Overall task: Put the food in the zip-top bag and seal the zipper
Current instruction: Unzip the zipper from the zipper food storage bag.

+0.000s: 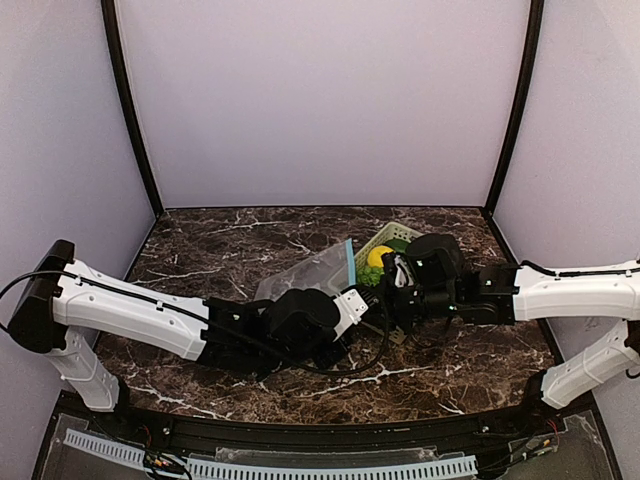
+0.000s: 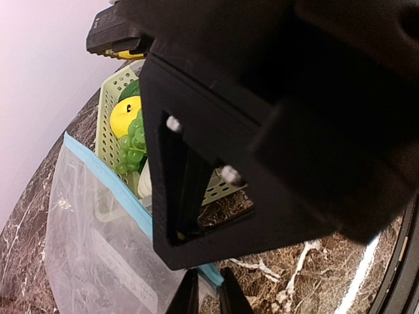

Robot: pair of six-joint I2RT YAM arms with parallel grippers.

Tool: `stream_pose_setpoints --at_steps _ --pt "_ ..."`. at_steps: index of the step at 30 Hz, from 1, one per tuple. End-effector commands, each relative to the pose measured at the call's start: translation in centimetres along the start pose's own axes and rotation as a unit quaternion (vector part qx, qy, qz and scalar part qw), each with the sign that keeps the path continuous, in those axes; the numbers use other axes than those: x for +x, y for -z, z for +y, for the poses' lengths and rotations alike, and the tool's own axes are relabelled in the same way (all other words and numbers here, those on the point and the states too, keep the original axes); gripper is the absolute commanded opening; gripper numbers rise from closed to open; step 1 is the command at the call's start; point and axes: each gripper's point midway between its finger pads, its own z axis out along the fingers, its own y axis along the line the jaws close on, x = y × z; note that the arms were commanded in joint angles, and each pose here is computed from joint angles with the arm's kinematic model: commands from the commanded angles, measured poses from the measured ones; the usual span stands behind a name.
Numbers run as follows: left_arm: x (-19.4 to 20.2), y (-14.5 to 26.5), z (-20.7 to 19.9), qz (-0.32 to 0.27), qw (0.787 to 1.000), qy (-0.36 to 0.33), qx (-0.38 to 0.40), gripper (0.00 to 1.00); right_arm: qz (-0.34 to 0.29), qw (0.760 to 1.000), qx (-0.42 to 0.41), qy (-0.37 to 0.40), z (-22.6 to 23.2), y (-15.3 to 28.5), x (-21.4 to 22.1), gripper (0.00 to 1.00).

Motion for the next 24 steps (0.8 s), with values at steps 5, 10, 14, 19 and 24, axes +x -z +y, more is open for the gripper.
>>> stream_pose_setpoints --at_steps 5,10,14,19,24 --pt "-1.7 0.1 1.5 -0.021 0.999 0.007 -0.040 0.01 0.013 1.000 -0.017 0.005 0.7 -0.3 0.7 0.07" --pt "-1.4 0.1 1.1 -0.020 0.999 0.005 -0.033 0.01 -0.001 1.000 -0.011 -0.006 0.3 -0.1 0.3 0.07" --pt "-1.0 0.4 0.5 -0.019 1.000 0.000 -0.024 0.01 -0.015 1.000 -0.009 -0.017 0.3 0.1 -0.2 0.07" --pt "-0.1 0.4 0.0 -0.011 1.000 -0.002 -0.019 0.01 -0.025 0.999 -0.007 -0.027 0.2 0.2 -0.9 0.07" --pt "0.3 0.6 -0.3 -0.008 1.000 -0.001 -0.015 0.01 -0.032 0.999 0.000 -0.038 -0.6 0.2 -1.3 0.07"
